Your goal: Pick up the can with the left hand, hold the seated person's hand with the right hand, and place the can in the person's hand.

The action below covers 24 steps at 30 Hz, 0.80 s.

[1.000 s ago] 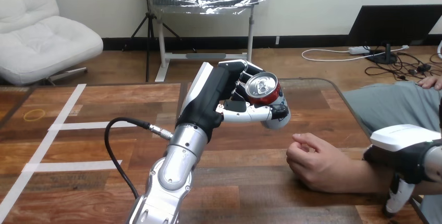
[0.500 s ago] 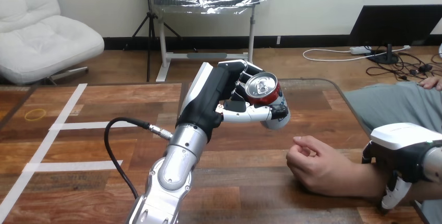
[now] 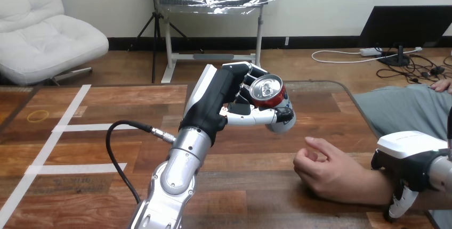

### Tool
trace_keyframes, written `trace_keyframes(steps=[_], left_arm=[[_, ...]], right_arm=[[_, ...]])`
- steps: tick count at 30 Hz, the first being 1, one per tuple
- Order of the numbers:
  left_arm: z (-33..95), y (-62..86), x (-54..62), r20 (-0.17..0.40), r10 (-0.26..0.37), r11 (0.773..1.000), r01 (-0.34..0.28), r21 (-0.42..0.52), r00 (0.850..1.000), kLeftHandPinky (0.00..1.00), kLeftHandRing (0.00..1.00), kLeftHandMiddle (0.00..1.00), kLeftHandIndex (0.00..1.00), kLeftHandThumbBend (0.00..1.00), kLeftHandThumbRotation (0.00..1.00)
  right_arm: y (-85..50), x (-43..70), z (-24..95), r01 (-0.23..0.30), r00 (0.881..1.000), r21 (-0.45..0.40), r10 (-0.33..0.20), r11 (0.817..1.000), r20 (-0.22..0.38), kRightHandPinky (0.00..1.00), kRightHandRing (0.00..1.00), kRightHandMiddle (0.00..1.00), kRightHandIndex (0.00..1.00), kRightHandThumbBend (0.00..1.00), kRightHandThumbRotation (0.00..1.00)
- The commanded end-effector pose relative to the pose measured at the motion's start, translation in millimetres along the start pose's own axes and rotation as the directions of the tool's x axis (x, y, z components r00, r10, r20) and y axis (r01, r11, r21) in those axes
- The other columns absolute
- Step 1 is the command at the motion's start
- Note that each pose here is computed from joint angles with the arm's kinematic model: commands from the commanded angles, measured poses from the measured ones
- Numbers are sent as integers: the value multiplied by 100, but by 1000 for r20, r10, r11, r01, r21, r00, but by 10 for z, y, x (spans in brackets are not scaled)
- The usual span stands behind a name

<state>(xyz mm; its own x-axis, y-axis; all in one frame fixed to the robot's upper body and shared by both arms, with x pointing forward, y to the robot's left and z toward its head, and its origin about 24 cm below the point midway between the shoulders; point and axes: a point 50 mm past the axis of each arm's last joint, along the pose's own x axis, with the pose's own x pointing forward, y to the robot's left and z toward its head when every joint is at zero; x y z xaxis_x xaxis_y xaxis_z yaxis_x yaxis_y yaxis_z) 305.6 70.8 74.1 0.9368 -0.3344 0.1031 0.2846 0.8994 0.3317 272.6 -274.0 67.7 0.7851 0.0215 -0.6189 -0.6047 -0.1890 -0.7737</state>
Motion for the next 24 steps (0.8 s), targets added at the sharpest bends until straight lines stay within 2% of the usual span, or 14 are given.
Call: trace_keyframes(steps=[1,10,24], left_arm=[[215,107,70,95,32,999,-32,0,995,37,40,44,49,62,0],[208,107,68,91,35,999,-36,1,995,37,40,44,49,63,0],[197,111,75,77,35,999,-36,5,996,37,40,44,49,63,0]], right_arm=[[-50,28,53,2,1000,-23,-2,1000,15,22,30,41,51,73,0],[-8,52,42,-22,1000,-37,21,999,-4,22,31,42,49,72,0],[50,53,33,4,1000,-32,-4,999,2,16,25,36,39,71,0]])
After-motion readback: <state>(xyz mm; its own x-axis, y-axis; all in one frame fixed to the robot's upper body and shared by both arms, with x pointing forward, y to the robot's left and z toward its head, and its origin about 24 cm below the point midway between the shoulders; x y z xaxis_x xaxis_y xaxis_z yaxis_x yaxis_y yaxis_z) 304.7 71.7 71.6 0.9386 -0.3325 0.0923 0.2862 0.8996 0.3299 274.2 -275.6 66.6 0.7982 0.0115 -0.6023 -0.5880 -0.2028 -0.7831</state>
